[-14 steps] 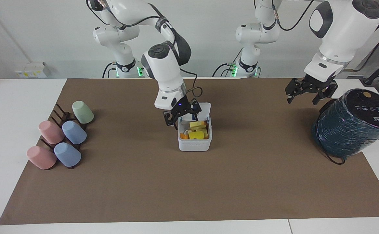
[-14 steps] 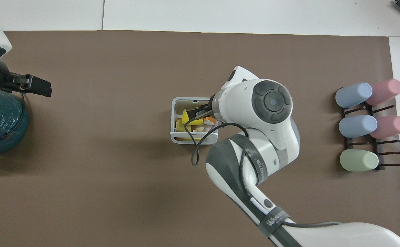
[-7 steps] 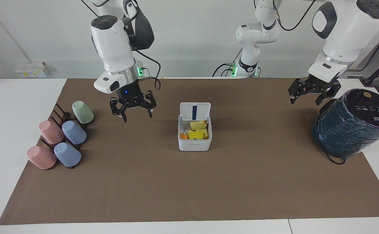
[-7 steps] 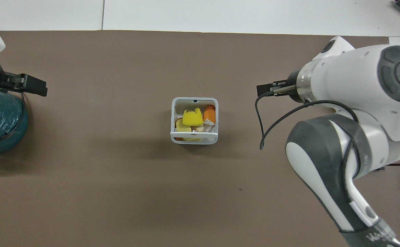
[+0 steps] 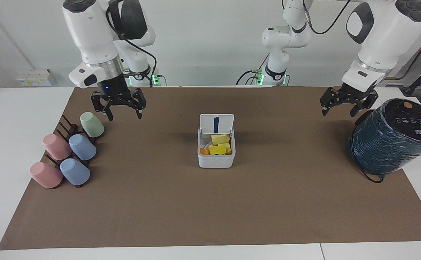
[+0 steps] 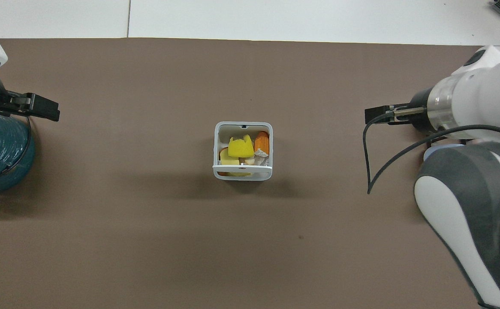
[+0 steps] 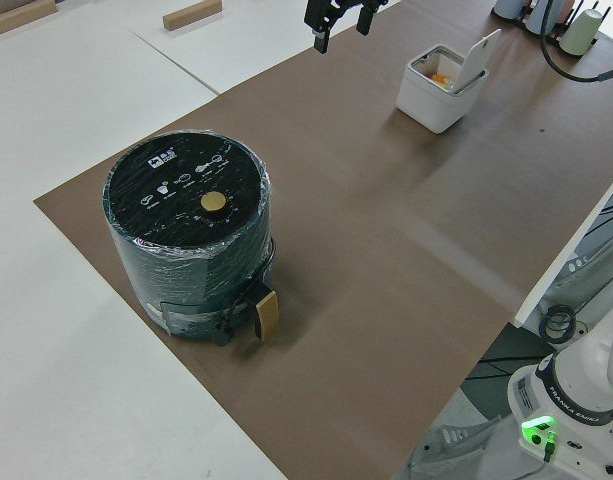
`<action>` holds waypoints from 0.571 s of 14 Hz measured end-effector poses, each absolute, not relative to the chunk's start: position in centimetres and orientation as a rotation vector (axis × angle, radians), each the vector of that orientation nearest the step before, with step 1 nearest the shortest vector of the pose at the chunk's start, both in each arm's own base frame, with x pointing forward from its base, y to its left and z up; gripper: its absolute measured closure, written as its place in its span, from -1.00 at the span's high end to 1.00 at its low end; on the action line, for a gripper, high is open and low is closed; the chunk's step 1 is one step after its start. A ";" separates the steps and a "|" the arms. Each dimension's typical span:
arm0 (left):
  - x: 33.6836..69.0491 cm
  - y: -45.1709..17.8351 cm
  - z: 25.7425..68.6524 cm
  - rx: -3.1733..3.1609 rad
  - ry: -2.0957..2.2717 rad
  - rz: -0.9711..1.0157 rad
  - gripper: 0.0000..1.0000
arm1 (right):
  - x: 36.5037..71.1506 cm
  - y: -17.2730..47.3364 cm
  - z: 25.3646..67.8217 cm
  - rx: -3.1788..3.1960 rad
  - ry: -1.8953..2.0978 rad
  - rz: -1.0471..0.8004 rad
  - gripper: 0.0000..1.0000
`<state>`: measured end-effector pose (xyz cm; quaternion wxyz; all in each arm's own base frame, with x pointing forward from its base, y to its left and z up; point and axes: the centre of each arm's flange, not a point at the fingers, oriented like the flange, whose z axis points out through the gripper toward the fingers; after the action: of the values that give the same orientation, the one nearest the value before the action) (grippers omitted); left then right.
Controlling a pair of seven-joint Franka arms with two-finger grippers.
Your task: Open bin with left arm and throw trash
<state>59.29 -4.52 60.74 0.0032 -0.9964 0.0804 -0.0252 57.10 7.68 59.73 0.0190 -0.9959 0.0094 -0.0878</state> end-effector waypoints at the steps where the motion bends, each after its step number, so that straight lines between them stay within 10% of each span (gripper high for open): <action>1: 59.3 -4.5 60.8 -3.124 0.252 -0.079 1.00 | 56.8 6.3 60.6 -3.098 0.064 -0.251 1.00; 8: 59.3 -4.5 60.7 -3.124 0.252 -0.079 1.00 | 55.1 2.7 61.9 -3.124 0.156 -0.067 1.00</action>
<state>59.25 -4.51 60.74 0.0032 -0.9964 0.0804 -0.0251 55.13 2.72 61.89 0.0063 -0.9985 0.0500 -0.0215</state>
